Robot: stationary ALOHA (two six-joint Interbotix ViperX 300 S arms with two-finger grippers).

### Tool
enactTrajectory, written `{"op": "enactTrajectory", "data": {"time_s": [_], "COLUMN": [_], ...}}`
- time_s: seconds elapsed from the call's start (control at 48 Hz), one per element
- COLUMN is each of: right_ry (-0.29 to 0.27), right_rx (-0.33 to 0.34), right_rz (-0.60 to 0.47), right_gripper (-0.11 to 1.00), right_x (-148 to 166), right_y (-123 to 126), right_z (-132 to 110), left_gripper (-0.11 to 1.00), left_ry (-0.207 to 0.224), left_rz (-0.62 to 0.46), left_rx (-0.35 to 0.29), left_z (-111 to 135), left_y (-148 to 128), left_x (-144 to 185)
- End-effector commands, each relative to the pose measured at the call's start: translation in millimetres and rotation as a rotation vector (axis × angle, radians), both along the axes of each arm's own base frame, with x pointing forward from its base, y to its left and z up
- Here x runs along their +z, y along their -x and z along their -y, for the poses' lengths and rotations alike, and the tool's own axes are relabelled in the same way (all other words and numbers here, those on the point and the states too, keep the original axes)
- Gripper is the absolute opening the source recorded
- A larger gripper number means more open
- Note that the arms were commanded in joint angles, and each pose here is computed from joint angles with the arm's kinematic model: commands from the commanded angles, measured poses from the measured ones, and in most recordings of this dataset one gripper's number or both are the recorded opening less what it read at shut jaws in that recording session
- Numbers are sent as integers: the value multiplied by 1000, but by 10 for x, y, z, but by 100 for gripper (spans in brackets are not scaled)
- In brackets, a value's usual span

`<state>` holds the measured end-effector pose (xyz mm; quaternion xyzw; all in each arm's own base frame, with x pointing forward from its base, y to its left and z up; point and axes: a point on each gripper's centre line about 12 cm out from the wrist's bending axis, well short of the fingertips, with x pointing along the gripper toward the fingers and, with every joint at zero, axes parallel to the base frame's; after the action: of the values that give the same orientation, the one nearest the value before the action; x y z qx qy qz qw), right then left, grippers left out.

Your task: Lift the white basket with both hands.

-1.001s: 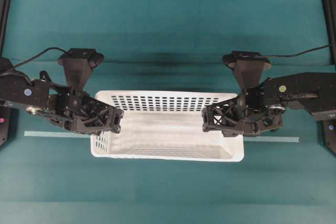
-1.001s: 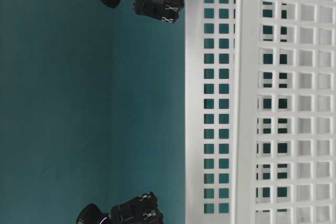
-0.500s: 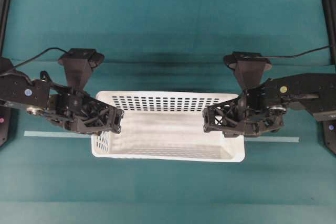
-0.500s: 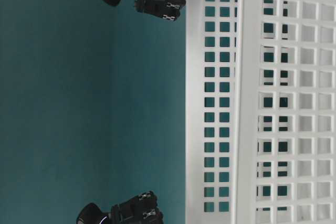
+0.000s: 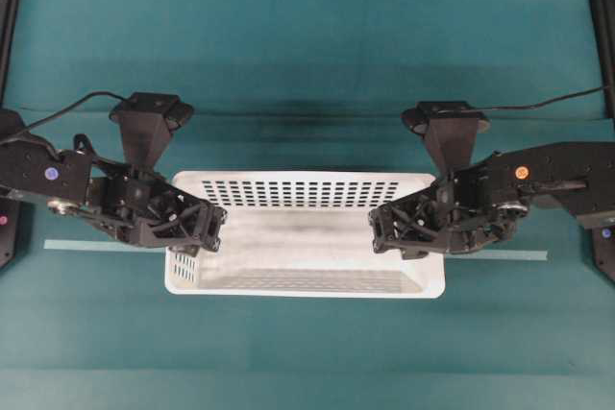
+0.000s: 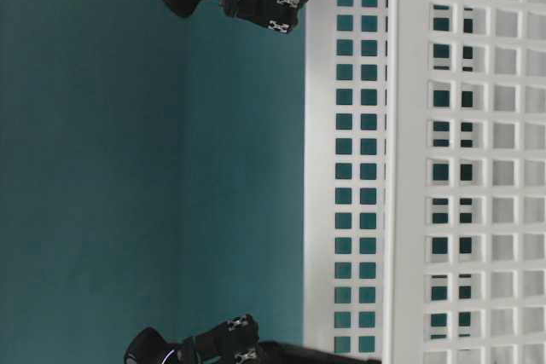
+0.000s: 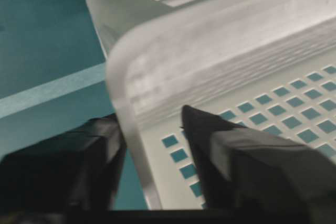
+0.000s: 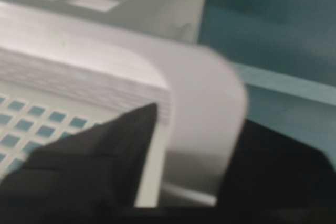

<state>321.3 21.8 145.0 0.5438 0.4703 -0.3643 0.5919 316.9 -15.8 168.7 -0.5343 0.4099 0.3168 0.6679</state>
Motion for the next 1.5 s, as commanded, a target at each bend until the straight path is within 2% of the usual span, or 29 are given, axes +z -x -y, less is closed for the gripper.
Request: {"op": "enactTrajectory", "data": {"time_s": [0.0,0.125,0.229,0.563,0.792,0.917,1.001,1.147,1.209,1.334,1.48], "right_ry": [1,6,35,53,52,58,79,164,181,211,273], "right_rx": [9,13,28,24,13,10,29,118,141,185,256], "right_rz": [-3,-44,-67,-76,-30,33,101,266,321,396,507], "right_gripper": [58,87,96,96,96,96,96,96,96,96,96], "right_x": [-7,-23,-20,129,456,658,823,1079,1137,1186,1270], "right_y": [-6,47,71,109,183,224,258,281,300,347,393], "right_z": [-29,-6,39,110,153,188,207,228,228,226,229], "left_gripper": [67,81,81,83,86,86,86,86,86,86,86], "left_ry": [-6,-9,-9,-12,-9,-6,-6,-3,0,-18,-76], "left_rz": [17,19,25,39,91,129,172,261,293,363,433], "left_rx": [-1,-8,-8,-17,-14,-13,-14,-15,-13,-41,-108], "left_z": [-17,-17,-16,-12,-18,-21,-22,-30,-36,-44,-54], "left_y": [-21,-23,-29,-15,83,161,230,397,467,620,786], "left_x": [37,30,34,90,346,510,637,875,954,1105,1225]}}
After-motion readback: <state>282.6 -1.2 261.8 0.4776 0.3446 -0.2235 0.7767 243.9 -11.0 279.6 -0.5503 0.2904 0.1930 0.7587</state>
